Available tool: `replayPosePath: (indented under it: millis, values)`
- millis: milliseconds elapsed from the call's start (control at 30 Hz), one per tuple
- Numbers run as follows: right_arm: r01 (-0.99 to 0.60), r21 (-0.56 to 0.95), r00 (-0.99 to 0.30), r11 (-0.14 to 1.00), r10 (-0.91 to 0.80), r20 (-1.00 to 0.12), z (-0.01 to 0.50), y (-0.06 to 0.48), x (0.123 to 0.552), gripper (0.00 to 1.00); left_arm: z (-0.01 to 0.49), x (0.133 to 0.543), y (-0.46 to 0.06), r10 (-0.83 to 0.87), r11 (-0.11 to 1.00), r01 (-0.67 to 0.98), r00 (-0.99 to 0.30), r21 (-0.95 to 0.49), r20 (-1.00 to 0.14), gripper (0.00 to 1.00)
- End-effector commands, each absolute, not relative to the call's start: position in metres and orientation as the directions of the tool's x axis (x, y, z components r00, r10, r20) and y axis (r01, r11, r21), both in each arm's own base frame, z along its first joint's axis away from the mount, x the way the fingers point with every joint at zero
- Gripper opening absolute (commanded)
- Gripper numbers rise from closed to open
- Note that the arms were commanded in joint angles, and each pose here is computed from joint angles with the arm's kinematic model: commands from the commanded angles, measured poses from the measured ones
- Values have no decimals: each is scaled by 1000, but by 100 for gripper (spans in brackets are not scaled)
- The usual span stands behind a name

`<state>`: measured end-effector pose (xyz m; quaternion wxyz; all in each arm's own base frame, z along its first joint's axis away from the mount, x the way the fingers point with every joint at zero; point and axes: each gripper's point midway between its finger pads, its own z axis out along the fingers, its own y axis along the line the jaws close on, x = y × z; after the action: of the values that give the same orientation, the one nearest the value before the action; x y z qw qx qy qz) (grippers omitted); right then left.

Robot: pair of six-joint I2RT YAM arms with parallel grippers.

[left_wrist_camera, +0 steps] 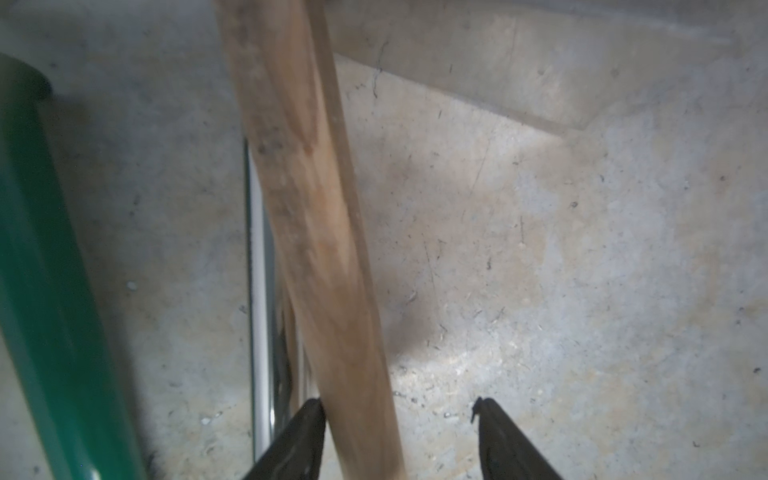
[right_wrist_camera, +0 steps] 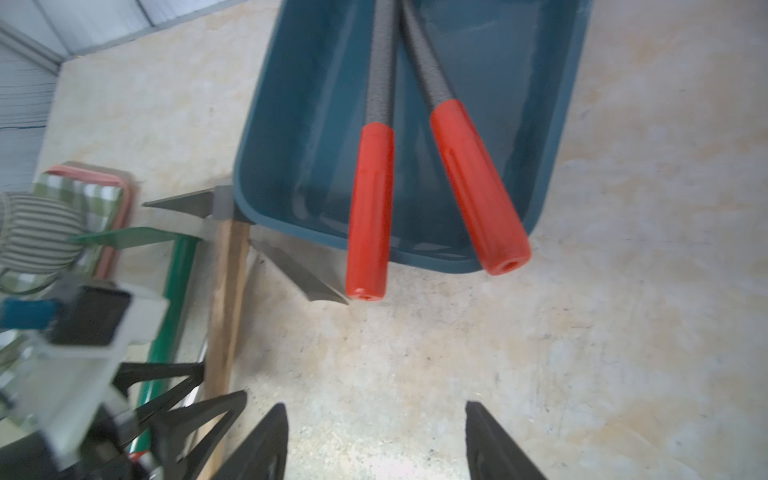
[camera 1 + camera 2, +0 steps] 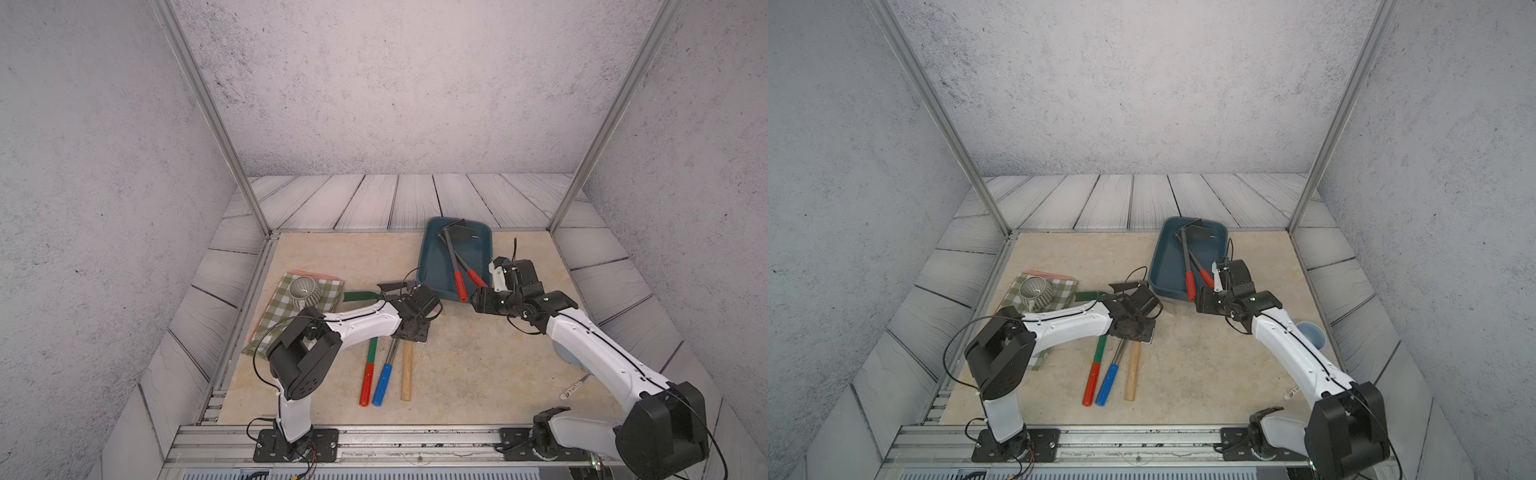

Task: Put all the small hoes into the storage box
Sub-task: Pick up the hoe from the center of the board.

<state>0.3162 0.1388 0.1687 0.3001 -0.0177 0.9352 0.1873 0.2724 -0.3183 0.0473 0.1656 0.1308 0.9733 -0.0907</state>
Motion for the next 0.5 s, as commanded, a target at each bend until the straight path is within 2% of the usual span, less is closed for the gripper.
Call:
replayPosePath:
  millis: [0,333,467]
  values:
    - [-244,424,-832,872,37,-554,176,160,307,68,34,266,-319,231,948,285,-922,-140,-312,59]
    - [-244,529,-891,813,27,-454,176,168,263,69,30,265,-321,227,948,281,-926,-148,-302,53]
    - [-254,575,-902,778,24,-431,177,174,251,69,28,266,-320,224,950,278,-924,-142,-310,47]
